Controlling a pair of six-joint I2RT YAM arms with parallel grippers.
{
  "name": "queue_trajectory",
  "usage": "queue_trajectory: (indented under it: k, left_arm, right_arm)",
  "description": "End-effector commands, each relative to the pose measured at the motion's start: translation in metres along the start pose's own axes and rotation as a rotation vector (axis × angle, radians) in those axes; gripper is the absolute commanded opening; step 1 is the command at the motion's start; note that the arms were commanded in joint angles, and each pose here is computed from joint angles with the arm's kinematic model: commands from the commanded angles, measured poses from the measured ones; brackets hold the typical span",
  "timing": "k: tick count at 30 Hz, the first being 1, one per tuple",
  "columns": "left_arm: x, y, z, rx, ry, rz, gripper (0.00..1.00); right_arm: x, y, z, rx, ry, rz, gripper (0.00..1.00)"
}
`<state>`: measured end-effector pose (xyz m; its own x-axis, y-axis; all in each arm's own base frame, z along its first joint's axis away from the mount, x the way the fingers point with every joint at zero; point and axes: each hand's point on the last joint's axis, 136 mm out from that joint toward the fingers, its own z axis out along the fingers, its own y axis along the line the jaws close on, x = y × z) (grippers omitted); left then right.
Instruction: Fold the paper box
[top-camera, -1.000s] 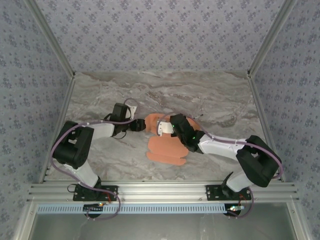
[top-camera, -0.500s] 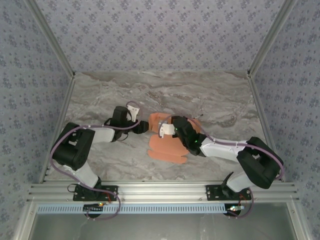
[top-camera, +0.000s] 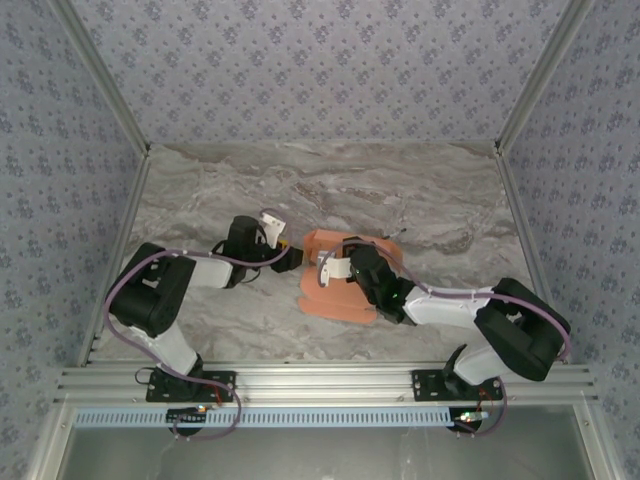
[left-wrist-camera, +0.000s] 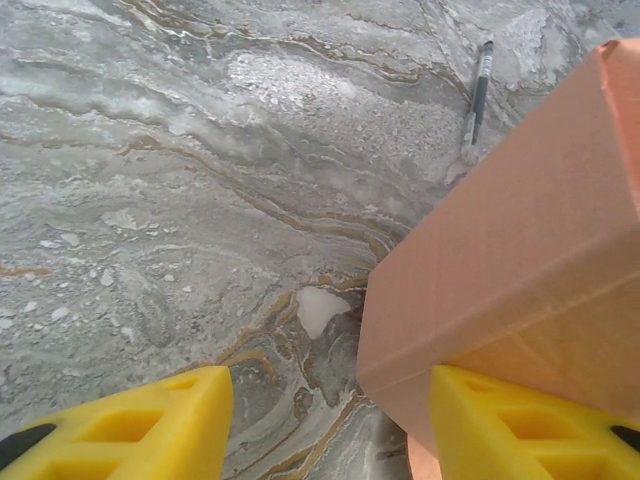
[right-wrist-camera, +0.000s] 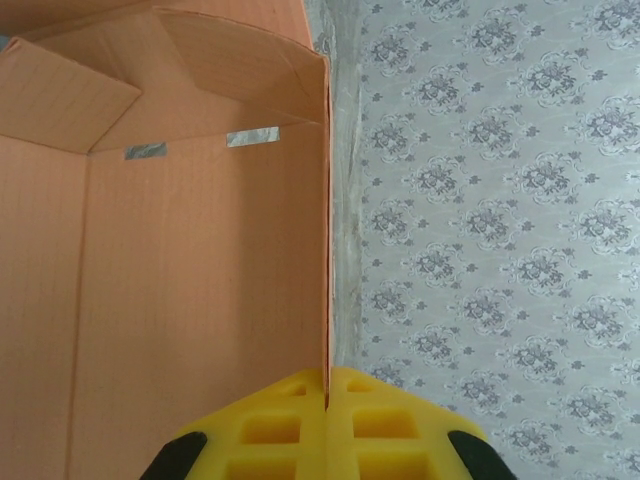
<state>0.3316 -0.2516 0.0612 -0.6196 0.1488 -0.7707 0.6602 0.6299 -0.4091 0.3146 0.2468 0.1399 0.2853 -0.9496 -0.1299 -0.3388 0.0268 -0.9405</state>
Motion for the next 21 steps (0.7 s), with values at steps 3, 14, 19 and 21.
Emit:
queue_trajectory:
  k: [3, 14, 19, 21]
  left_arm:
    - [-0.003, -0.02, 0.003, 0.082, -0.029, 0.095, 0.54]
    - [-0.002, -0.036, 0.004, 0.126, -0.043, 0.172, 0.53]
    - [-0.001, -0.04, 0.003, 0.147, -0.044, 0.187, 0.54]
    - [0.0, -0.043, 0.003, 0.164, -0.043, 0.194, 0.55]
  right_arm:
    - [0.004, -0.005, -0.004, 0.033, 0.012, 0.009, 0.0]
    - [0.01, 0.0, -0.004, 0.018, 0.029, 0.026, 0.0]
    - [0.012, -0.001, -0.004, 0.013, 0.034, 0.042, 0.0]
    - [0.012, -0.002, -0.004, 0.008, 0.032, 0.055, 0.0]
